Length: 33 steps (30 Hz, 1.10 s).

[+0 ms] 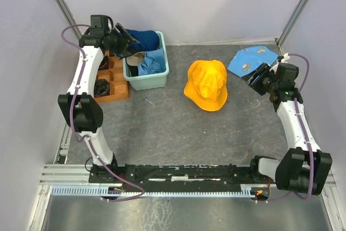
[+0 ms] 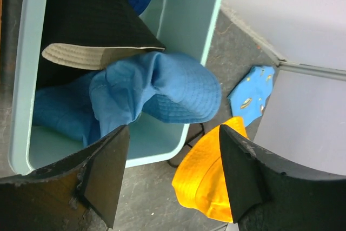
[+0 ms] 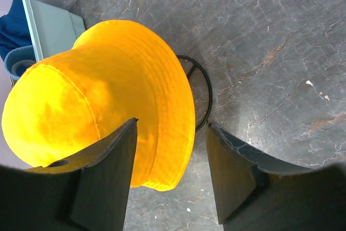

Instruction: Stack the hats

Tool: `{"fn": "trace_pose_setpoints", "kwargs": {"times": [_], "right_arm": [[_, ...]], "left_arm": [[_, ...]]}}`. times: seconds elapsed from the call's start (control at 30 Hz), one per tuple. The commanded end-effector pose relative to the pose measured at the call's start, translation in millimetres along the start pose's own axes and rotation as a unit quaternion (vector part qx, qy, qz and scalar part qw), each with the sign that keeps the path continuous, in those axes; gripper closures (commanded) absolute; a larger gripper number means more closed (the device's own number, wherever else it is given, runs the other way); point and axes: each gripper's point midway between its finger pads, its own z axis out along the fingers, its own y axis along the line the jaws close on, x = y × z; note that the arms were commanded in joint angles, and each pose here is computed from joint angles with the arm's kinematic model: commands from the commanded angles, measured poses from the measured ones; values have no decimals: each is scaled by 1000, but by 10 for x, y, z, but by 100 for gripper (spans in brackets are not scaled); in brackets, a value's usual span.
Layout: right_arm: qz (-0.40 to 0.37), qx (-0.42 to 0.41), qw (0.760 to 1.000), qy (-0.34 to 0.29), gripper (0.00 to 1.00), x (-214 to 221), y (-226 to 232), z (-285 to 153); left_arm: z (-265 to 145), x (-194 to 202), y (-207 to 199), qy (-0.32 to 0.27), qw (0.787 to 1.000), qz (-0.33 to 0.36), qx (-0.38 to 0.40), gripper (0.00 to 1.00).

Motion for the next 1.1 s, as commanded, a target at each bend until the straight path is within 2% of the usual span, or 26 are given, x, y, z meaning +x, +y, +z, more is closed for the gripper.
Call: {"fn": "trace_pose_setpoints", "kwargs": {"times": [0.0, 0.17, 0.5, 0.7, 0.83, 0.93, 1.07], "right_arm": [[-24, -9, 999, -27, 39, -193, 144, -126], [-30, -15, 999, -34, 38, -247, 206, -168], [-34, -17, 999, -35, 39, -279, 242, -188], [-44, -10, 998, -36, 38, -287, 220, -202], [-46, -6, 998, -34, 38, -275, 191, -191], [-42, -9, 999, -32, 38, -265, 193, -174], [-32, -16, 999, -26, 38, -244, 208, -138]], "left_arm": [[113, 38, 172, 14, 999, 21, -39, 27], [249, -53, 311, 5, 998, 15, -59, 36], [600, -265, 354, -8, 997, -1, -74, 38], [435, -17, 231, 29, 998, -4, -49, 41], [150, 180, 269, 41, 997, 38, -48, 47], [56, 359, 452, 51, 993, 73, -77, 47], [46, 567, 451, 61, 987, 121, -85, 45]]}}
